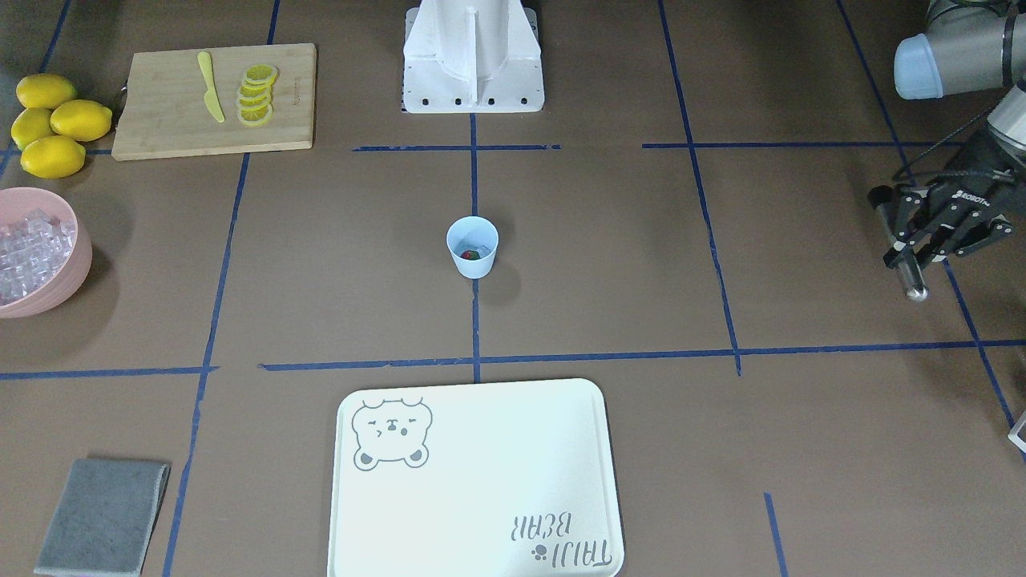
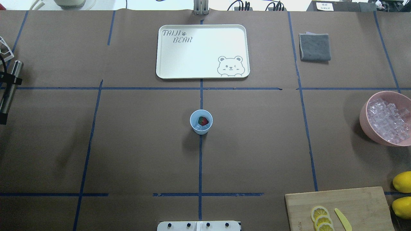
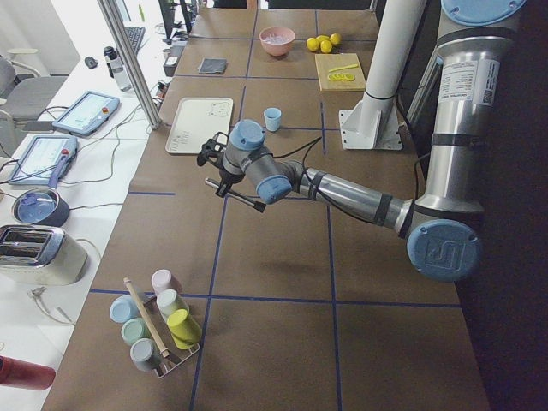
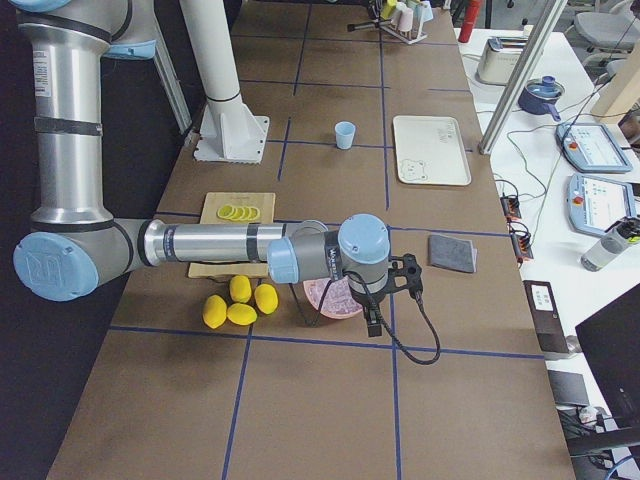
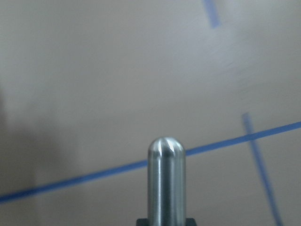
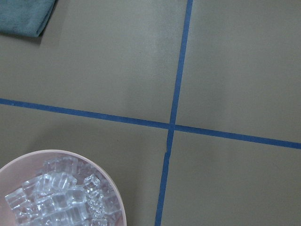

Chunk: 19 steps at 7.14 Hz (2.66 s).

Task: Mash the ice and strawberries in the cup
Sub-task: 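Carry the pestle with the left gripper and lower it into the cup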

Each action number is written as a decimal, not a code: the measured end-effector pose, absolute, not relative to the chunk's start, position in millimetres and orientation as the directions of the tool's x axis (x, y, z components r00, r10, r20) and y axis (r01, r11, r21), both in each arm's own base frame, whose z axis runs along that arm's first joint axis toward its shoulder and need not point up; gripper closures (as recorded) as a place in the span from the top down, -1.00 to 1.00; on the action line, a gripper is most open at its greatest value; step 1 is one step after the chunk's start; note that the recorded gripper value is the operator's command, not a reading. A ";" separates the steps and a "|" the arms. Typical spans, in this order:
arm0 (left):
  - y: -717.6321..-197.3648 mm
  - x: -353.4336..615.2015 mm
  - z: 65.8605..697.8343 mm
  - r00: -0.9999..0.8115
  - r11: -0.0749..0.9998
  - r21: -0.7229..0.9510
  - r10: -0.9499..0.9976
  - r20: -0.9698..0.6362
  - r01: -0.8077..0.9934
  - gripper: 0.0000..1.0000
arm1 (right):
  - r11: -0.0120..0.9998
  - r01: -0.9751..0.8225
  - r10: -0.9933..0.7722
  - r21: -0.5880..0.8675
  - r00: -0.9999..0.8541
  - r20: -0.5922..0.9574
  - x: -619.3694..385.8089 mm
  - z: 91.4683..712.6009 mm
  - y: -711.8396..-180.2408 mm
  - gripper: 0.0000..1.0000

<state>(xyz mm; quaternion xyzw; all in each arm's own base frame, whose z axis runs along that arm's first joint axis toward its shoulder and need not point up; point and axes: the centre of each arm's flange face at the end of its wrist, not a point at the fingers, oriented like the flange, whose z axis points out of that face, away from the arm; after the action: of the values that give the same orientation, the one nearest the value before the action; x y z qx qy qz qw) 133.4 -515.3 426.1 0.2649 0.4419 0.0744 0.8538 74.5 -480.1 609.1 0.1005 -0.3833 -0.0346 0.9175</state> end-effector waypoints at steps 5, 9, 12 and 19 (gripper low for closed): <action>-516.9 179.5 289.4 0.530 0.543 0.770 0.567 -0.631 0.335 -1.00 | 0.976 -0.014 -0.146 0.219 0.704 0.695 74.5 604.5 -481.1 1.00; -471.4 225.5 241.7 0.452 0.277 0.761 0.668 -0.591 0.586 -1.00 | 0.975 -0.014 -0.148 0.222 0.702 0.696 74.3 602.9 -481.2 1.00; -408.8 330.0 212.2 0.410 0.178 0.691 0.692 -0.594 0.700 -1.00 | 0.974 -0.015 -0.150 0.226 0.702 0.696 74.2 600.4 -480.8 1.00; -361.5 492.2 203.1 0.407 0.111 0.622 0.665 -0.626 0.775 -1.00 | 0.976 -0.015 -0.145 0.219 0.702 0.698 74.2 603.6 -480.0 1.00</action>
<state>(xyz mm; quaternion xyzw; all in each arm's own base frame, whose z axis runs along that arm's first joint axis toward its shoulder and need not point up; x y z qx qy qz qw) 492.2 -361.5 203.1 0.6645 0.5417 -0.0536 0.5120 74.2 -480.0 603.6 0.1043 -0.3846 -0.0355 0.9165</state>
